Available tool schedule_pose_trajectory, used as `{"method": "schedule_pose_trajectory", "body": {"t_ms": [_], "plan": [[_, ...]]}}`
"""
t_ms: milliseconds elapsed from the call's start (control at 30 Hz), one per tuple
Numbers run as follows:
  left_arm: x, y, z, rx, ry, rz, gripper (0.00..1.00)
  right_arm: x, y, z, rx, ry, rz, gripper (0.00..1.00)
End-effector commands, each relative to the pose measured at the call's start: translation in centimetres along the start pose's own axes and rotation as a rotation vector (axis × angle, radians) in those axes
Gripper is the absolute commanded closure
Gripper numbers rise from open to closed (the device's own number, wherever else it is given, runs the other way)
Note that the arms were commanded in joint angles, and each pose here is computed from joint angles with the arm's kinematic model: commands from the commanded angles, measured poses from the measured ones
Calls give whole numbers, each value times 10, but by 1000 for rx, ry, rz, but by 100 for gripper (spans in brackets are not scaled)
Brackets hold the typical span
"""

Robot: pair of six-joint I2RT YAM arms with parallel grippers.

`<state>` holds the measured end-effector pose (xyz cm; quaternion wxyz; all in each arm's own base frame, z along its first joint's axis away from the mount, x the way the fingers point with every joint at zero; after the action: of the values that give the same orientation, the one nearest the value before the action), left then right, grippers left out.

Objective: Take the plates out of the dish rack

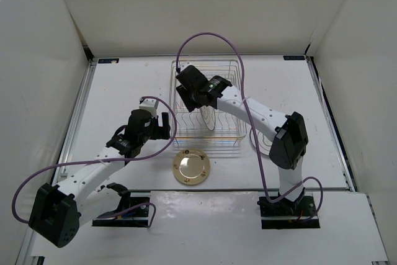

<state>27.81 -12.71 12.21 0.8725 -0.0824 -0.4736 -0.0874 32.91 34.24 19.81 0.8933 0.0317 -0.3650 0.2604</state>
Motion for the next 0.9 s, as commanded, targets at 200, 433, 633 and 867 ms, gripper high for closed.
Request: {"method": "schedule_pose_trajectory", "body": {"t_ms": [200, 433, 633, 867], "plan": [[7, 2, 3, 3, -10, 9, 1, -3, -11, -6, -88, 22, -33, 59], [6, 3, 2, 4, -7, 16, 1, 0, -11, -4, -73, 19, -34, 89], [6, 4, 2, 3, -8, 22, 1, 22, -9, 20, -23, -35, -36, 100], [6, 4, 2, 0, -4, 25, 1, 62, -30, 85, -9, -165, -38, 100]]}}
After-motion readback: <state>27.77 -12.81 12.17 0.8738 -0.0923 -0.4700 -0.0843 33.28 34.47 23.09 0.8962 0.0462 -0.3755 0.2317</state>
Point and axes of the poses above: each gripper's point midway between its finger pads, its own z axis back along the fingers, its own y axis along the line the jaws close on, x = y × z, the point moved 1 cm from there along z, back along the fingers, and after that the axes turned 4 degrees about -z, right-handed, at the moved point
